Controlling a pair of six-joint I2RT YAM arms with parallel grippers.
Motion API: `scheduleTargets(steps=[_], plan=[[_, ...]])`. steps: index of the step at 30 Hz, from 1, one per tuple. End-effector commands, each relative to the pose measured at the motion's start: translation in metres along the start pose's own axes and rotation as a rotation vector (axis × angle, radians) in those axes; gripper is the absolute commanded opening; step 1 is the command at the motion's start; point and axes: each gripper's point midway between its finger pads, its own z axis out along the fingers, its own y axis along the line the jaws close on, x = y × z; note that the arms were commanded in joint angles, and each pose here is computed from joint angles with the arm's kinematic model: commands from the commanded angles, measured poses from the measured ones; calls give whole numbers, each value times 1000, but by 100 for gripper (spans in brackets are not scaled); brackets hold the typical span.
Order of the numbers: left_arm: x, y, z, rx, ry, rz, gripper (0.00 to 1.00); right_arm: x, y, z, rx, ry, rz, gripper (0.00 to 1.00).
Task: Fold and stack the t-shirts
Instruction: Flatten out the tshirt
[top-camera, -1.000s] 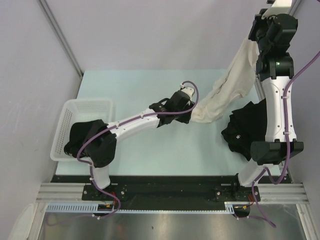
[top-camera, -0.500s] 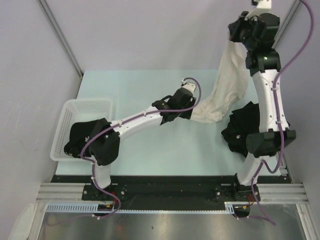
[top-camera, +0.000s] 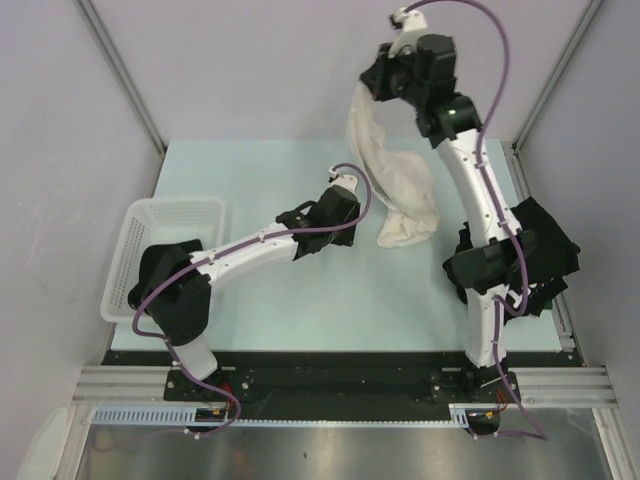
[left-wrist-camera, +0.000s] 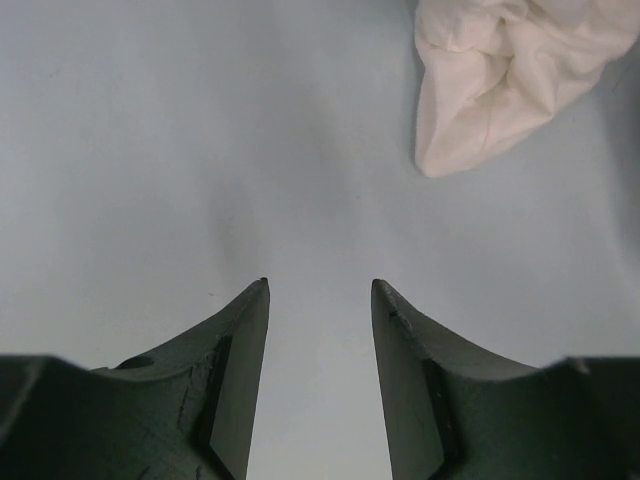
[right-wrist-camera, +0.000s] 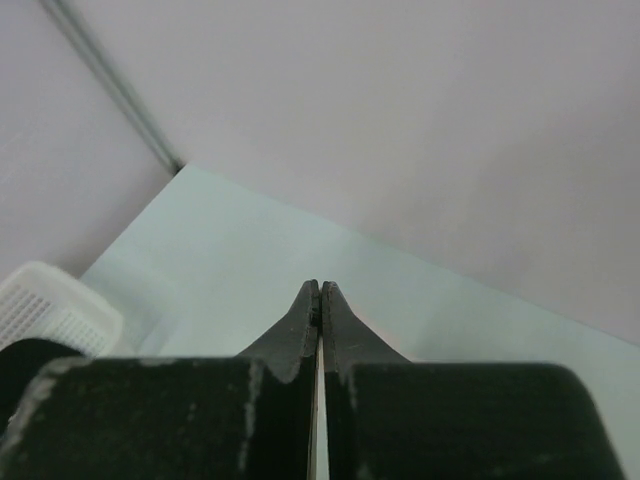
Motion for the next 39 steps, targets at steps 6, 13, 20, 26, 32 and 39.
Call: scheduleTargets(steps=[6, 13, 20, 26, 32, 39], plan=[[-14, 0, -10, -11, -55, -60, 50, -157, -76, -139, 144, -370, 6, 0], [-33, -9, -14, 11, -92, -73, 50, -150, -34, -133, 55, -340, 12, 0], [-47, -37, -2, 91, -105, -46, 50, -133, -23, -134, 67, -287, -15, 0], [-58, -59, 11, 143, -126, -36, 51, -134, -35, -153, 107, -289, -14, 0], [-63, -66, 17, 152, -132, -40, 51, -130, -35, -154, 94, -279, 0, 0], [-52, -39, 2, 63, -137, -38, 51, -103, -6, -112, -5, -208, 41, 0]])
